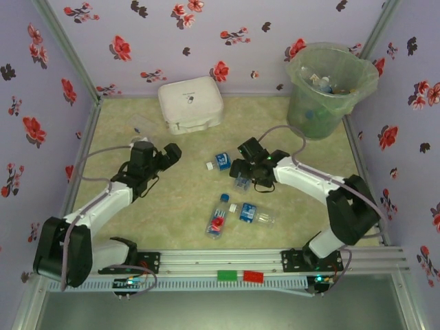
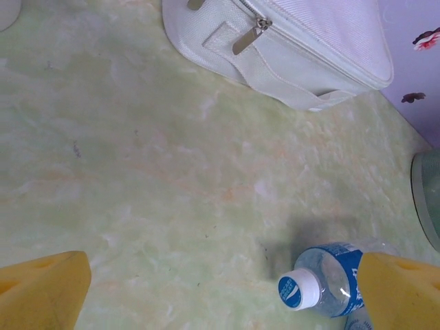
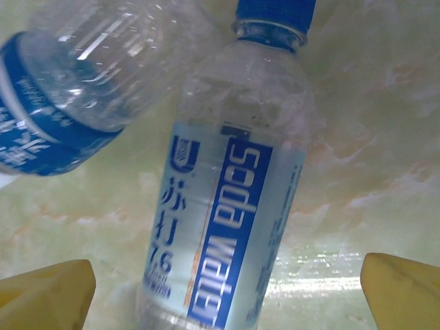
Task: Put the plastic bottles in the bin
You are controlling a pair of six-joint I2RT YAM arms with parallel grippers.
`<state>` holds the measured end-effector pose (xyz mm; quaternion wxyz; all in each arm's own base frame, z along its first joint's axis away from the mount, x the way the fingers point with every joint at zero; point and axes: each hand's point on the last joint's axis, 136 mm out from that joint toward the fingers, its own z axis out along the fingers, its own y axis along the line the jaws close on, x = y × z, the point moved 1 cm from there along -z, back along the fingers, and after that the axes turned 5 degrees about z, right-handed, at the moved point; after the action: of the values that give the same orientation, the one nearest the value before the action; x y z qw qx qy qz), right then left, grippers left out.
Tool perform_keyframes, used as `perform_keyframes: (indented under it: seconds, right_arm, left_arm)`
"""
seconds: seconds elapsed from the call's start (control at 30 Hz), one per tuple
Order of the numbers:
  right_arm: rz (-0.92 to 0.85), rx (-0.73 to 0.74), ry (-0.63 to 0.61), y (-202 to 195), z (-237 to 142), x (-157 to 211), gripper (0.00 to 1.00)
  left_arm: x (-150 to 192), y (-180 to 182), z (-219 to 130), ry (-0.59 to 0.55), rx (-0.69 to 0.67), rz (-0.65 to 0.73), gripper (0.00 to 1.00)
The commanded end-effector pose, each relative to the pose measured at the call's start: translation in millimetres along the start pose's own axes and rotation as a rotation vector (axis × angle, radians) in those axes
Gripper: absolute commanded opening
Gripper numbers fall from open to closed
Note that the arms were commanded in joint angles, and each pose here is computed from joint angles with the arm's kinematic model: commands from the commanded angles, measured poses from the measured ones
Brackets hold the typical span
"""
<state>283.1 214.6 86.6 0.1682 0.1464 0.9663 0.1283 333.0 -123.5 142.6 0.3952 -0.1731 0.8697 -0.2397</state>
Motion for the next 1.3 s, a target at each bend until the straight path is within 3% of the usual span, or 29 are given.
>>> perform_keyframes:
  seconds: [0.0, 0.27, 0.47, 0.73, 1.03, 1.27]
  right_arm:
    - [0.042, 0.009, -0.018, 2.3, 16.3, -1.5, 0.99]
    - [0.058, 0.05, -0.011, -5.0, 39.1, 3.9, 0.93]
    - [0.085, 0.055, -0.015, -14.1, 49.6, 9.9, 0.74]
    - [0.108, 0.031, -0.03, -16.4, 51.8, 11.0, 0.58]
    - [0.048, -0.097, -0.139, 6.0, 14.8, -13.2, 0.46]
    - [0.092, -0.254, -0.299, 18.5, -48.3, -68.3, 0.41]
  left_arm:
    - [5.9, 13.9, -5.0, -0.003, -0.036, 0.0, 1.0]
    - [8.5, 14.5, 1.5, 0.012, -0.041, -0.007, 1.0]
    - [-1.4, -5.2, 17.9, 0.04, -0.004, 0.005, 1.0]
    - [-14.5, -28.3, 29.6, 0.036, 0.042, 0.028, 1.0]
    - [-50.6, -29.8, 15.6, -0.027, 0.015, 0.125, 1.0]
    - [-60.7, -19.3, 11.9, -0.045, -0.001, 0.115, 1.0]
